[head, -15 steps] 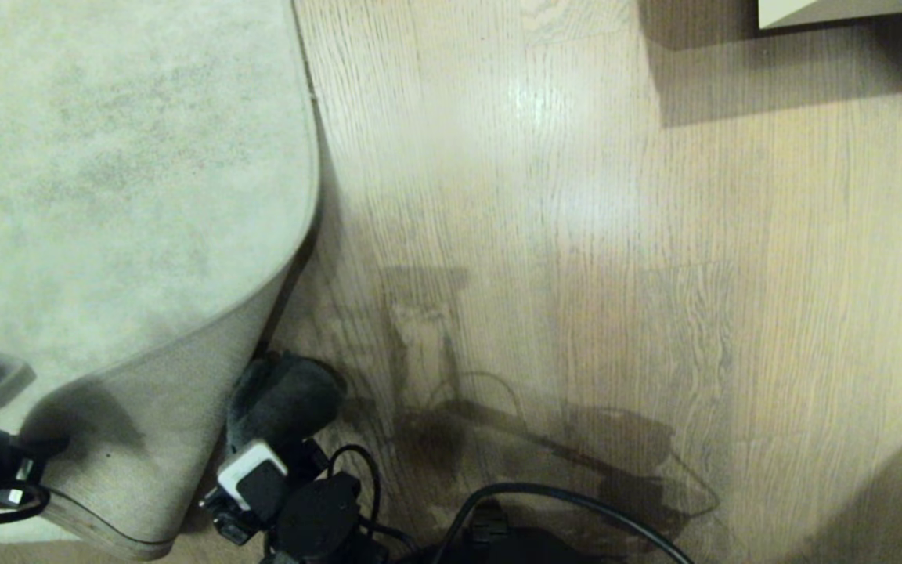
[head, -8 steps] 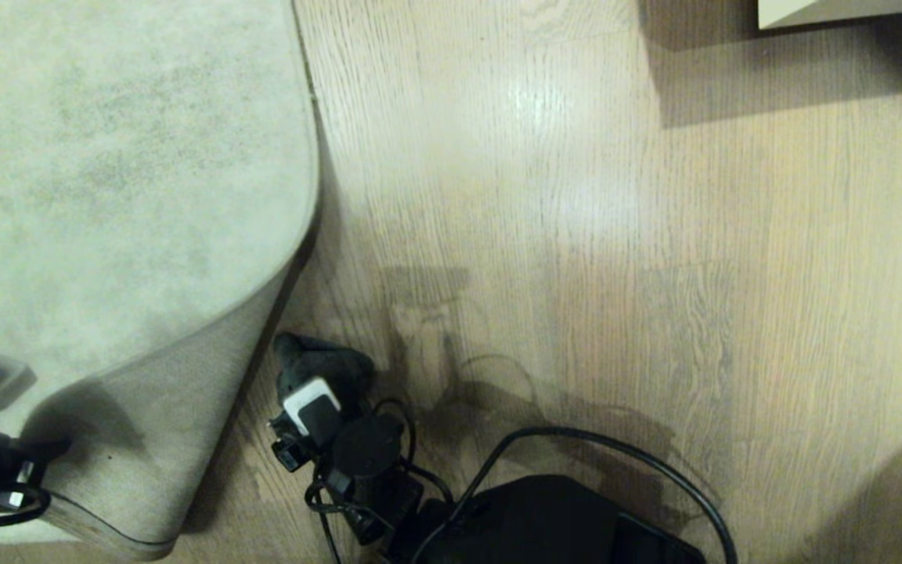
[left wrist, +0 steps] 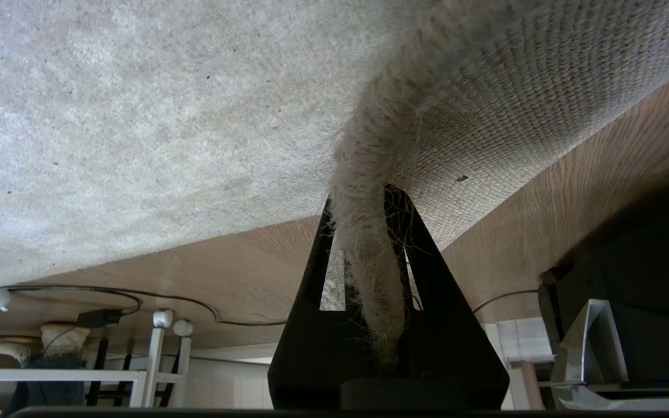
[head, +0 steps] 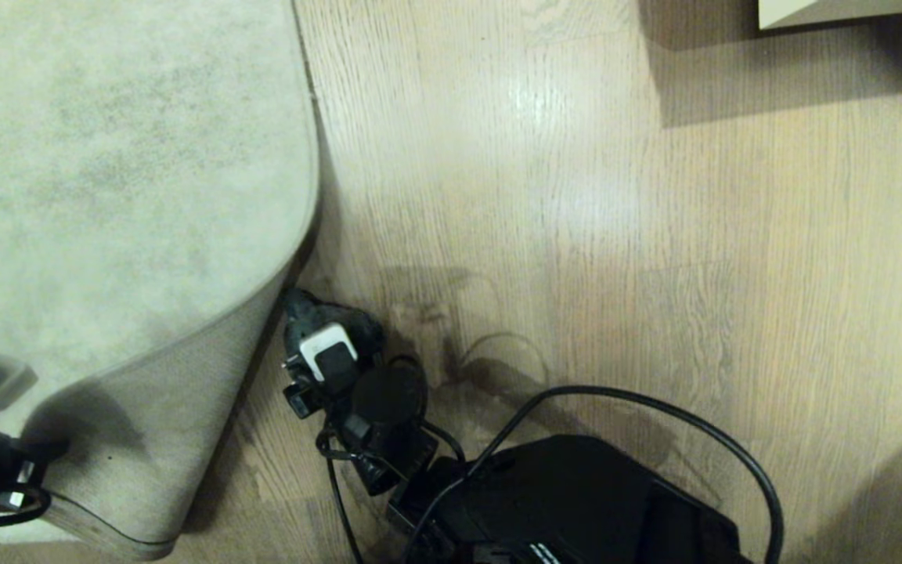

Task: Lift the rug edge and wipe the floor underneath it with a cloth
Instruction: Wipe the floor under the carpet with a rag

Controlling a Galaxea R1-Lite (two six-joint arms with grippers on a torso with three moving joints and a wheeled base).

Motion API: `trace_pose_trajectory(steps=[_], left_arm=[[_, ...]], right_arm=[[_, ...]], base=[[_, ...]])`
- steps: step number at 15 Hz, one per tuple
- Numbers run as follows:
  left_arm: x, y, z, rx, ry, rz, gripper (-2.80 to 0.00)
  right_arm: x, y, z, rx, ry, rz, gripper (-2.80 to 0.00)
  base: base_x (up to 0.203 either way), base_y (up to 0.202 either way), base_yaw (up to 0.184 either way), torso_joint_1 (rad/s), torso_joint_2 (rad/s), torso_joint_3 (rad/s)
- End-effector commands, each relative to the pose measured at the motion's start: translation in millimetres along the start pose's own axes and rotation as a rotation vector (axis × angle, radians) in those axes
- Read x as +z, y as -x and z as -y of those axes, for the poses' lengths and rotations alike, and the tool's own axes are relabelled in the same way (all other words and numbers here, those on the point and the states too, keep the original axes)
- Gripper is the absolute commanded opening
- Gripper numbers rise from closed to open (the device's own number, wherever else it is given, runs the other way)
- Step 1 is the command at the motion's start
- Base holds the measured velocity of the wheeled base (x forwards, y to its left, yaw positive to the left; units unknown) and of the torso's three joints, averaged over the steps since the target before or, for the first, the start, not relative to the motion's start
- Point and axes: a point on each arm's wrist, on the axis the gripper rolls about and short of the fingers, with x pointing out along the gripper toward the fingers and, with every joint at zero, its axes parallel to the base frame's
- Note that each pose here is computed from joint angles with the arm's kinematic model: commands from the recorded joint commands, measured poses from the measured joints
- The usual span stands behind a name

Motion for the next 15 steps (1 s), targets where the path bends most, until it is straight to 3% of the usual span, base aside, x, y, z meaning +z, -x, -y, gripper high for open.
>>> trace_pose_trajectory(steps=[1, 4, 6, 11, 15], left_arm=[[-0.2, -0.8, -0.2, -0.002, -0.003, 0.001, -2.80], [0.1, -1.2, -0.8, -0.002, -0.004, 0.002, -2.80], [0.0, -0.8, -0.6, -0.001, -0.004, 0.002, -2.80], [1.1, -0.8, -1.4, 0.001, -0.006, 0.005, -2.80], [0.5, -1.5, -1.3, -0.002, -0.006, 0.002, -2.80]], right_arm=[[28.1, -6.7, 12.3, -0.028, -0.004, 0.054, -2.80], [48.0, -7.7, 13.1, -0.031, -0.012, 0.088, -2.80], [58.1, -3.9, 2.2, -0.012, -0.001, 0.108, -2.80], [72.1, 24.6, -62.5, 0.116, -0.041, 0.119, -2.80], [48.0, 68.5, -120.4, 0.247, -0.046, 0.063, -2.80]], base=[[0.000, 0.000, 0.000, 0.000, 0.00, 0.000], [0.000, 0.000, 0.000, 0.000, 0.00, 0.000], [0.000, 0.000, 0.000, 0.000, 0.00, 0.000], [0.000, 0.000, 0.000, 0.000, 0.00, 0.000], [0.000, 0.000, 0.000, 0.000, 0.00, 0.000]])
